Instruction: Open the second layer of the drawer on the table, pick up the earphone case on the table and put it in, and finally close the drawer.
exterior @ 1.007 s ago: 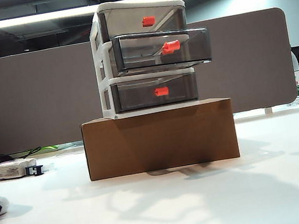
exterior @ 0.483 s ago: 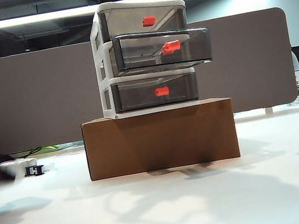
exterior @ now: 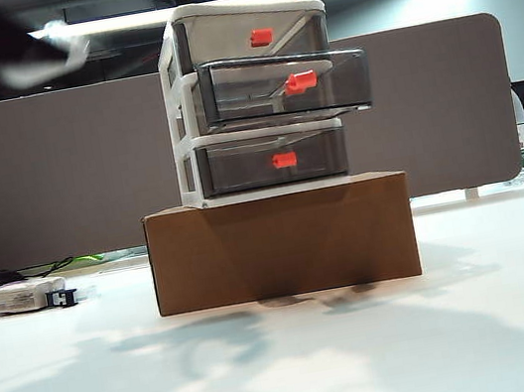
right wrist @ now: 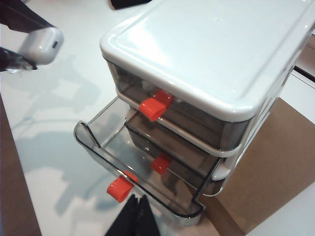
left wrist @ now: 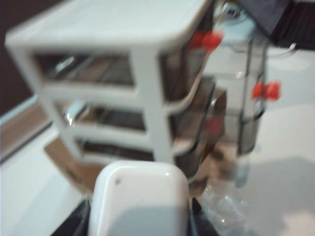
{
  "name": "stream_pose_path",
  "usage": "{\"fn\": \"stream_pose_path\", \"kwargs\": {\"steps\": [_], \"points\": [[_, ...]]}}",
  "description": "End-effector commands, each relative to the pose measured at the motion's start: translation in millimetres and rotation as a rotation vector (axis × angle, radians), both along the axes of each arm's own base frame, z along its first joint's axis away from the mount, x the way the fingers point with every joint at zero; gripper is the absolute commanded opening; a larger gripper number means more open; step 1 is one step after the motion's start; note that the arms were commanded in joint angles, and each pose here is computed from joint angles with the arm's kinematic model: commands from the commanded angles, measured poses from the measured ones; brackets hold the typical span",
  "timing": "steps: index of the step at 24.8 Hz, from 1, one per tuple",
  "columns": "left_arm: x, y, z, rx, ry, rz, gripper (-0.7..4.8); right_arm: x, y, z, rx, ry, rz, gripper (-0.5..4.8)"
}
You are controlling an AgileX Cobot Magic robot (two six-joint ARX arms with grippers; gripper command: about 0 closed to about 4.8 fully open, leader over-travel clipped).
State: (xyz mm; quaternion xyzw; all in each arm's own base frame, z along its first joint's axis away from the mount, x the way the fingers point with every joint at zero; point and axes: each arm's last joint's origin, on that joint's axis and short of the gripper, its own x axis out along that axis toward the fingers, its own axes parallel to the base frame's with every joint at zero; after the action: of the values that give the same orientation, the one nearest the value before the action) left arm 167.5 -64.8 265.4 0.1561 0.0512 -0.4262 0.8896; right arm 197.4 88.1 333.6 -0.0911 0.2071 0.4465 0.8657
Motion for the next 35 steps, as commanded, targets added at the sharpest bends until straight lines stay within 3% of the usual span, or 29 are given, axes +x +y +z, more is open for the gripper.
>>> {"fn": "stream_pose_path", "kwargs": {"steps": [1, 6, 9, 13, 18, 20, 24, 27, 35], "points": [[-4.6, -23.2, 20.4, 0.006, -0.066, -0.043, 0.57, -2.5, -0.7, 3.5, 0.009, -0.012, 0.0, -0.05], [-7.1, -82.8, 42.2, 0.077, -0.214, -0.093, 0.57, -5.3, -1.8, 5.2, 0.01, -0.016, 0.0, -0.05], [10.2, -113.9, 39.1, 0.114, -0.193, -0.105, 0.57, -7.1, -2.4, 5.8, 0.01, -0.015, 0.001, -0.05], [25.6, -133.2, 37.6, 0.159, -0.179, -0.047, 0.57, -11.4, -4.2, 6.7, 0.002, -0.01, -0.006, -0.05], [24.3, -133.7, 35.4, 0.185, -0.16, -0.057, 0.7, -13.3, -5.0, 8.4, 0.003, -0.022, -0.008, -0.05], [24.1, -133.7, 34.6, 0.19, -0.154, -0.058, 2.13, -13.7, -5.2, 8.8, 0.004, -0.024, -0.008, -0.05], [23.9, -133.8, 34.7, 0.189, -0.154, -0.059, 2.21, -15.1, -5.7, 9.7, 0.005, -0.028, -0.008, -0.05], [23.9, -133.9, 34.4, 0.184, -0.145, -0.056, 2.94, -15.9, -6.0, 10.3, 0.006, -0.03, -0.008, -0.05], [20.2, -135.3, 35.9, 0.167, -0.131, -0.064, 3.09, -17.5, -6.6, 10.8, 0.006, -0.03, -0.008, -0.05]]}}
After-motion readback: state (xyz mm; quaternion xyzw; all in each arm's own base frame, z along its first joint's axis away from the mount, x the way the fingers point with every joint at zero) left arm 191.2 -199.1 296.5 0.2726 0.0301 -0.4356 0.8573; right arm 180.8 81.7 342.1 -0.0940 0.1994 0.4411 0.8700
